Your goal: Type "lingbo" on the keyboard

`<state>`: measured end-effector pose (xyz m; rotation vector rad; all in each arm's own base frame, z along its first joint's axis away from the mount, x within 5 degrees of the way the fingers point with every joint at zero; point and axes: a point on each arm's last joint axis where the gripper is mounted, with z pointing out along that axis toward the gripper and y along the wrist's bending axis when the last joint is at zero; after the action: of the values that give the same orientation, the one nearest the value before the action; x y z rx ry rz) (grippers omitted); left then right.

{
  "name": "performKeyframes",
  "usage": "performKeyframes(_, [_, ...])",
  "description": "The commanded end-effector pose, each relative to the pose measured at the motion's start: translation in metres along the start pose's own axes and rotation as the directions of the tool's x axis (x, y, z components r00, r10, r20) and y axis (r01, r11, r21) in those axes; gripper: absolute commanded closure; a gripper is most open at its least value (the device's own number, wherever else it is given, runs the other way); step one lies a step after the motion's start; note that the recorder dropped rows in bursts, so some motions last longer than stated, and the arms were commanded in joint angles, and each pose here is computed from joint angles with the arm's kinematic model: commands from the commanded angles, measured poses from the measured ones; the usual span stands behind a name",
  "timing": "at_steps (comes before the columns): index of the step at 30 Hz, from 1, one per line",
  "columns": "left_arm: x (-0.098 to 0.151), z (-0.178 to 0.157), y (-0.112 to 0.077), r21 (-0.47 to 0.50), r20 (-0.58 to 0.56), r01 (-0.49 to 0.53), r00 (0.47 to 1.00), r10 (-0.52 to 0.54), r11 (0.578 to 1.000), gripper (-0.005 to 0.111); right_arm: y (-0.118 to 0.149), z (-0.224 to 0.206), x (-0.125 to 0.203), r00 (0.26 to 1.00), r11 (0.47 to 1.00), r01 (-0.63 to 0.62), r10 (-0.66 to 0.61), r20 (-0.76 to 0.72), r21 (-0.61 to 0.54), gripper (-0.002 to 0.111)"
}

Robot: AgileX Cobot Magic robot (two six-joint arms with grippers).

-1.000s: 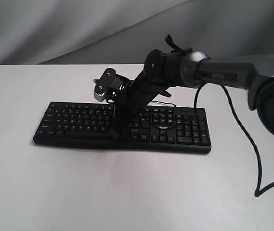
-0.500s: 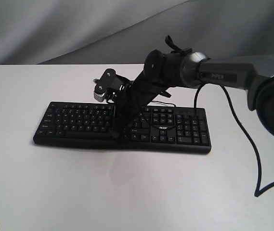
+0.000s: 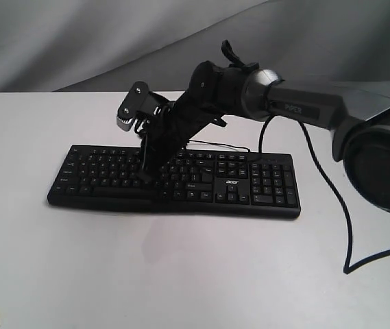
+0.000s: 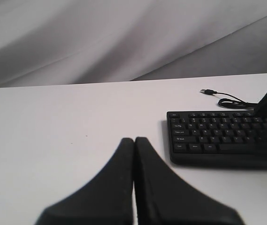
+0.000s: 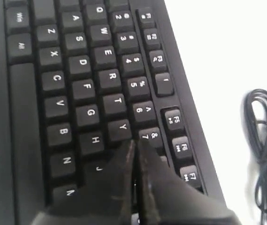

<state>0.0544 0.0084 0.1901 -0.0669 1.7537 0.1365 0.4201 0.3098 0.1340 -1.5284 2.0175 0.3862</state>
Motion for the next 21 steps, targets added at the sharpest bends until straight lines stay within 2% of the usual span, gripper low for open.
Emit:
performKeyframes(1, [0.0008, 0.0001, -0.0002, 0.001, 0.006, 0.006, 1.000, -0.006, 1.000, 0.106, -0.0010, 0.0060, 0.0036, 1.000, 1.000, -0.004, 0.003, -0.008, -0.007, 0.108])
performKeyframes(21, [0.0008, 0.0001, -0.0002, 0.001, 0.006, 0.006, 1.000, -0.006, 1.000, 0.106, -0.0037, 0.0051, 0.0113, 0.998, 1.000, -0.017, 0.016, -0.054, -0.022, 0.108])
